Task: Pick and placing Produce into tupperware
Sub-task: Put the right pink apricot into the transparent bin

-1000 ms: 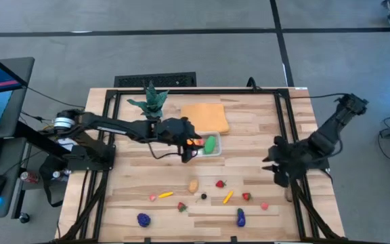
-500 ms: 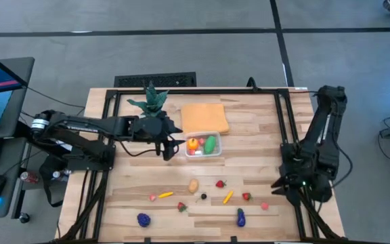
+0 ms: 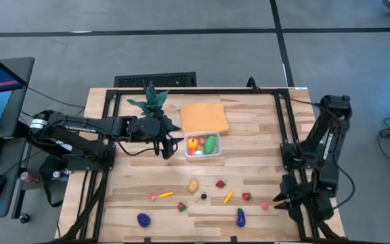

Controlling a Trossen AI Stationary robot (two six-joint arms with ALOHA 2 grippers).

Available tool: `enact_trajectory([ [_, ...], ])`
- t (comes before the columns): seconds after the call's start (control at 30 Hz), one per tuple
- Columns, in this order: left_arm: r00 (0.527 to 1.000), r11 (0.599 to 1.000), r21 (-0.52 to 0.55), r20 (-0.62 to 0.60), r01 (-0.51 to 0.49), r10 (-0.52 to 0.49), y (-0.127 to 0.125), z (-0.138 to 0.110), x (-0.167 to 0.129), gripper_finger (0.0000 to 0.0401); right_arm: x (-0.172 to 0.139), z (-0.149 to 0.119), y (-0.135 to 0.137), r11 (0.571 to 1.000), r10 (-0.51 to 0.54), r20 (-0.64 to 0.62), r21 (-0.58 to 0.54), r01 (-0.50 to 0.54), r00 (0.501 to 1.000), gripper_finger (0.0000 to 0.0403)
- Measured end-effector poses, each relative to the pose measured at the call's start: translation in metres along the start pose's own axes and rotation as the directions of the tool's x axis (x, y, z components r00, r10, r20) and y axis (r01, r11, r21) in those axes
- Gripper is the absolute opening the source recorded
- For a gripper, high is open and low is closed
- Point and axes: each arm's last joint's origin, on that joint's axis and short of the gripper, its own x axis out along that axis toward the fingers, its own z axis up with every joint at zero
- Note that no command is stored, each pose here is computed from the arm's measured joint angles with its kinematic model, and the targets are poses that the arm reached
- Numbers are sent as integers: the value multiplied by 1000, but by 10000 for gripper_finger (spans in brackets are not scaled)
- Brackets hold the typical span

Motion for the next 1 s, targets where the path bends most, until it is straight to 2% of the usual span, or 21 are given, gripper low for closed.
enact_trajectory([
  [0.27, 1000, 999, -34, 1, -3, 3, 0, 0, 0, 194, 15, -10, 0, 997, -60, -13, -43, 59, 998, 186],
  [0.5, 1000, 999, -42, 2, -2, 2, 0, 0, 0, 194, 28, -7, -2, 994, -112, -37, -19, 111, 993, 245],
  [1.0, 1000, 999, -48, 1, 1, -1, 0, 0, 0, 195, 54, 1, 3, 996, -93, -99, -1, 94, 991, 248],
])
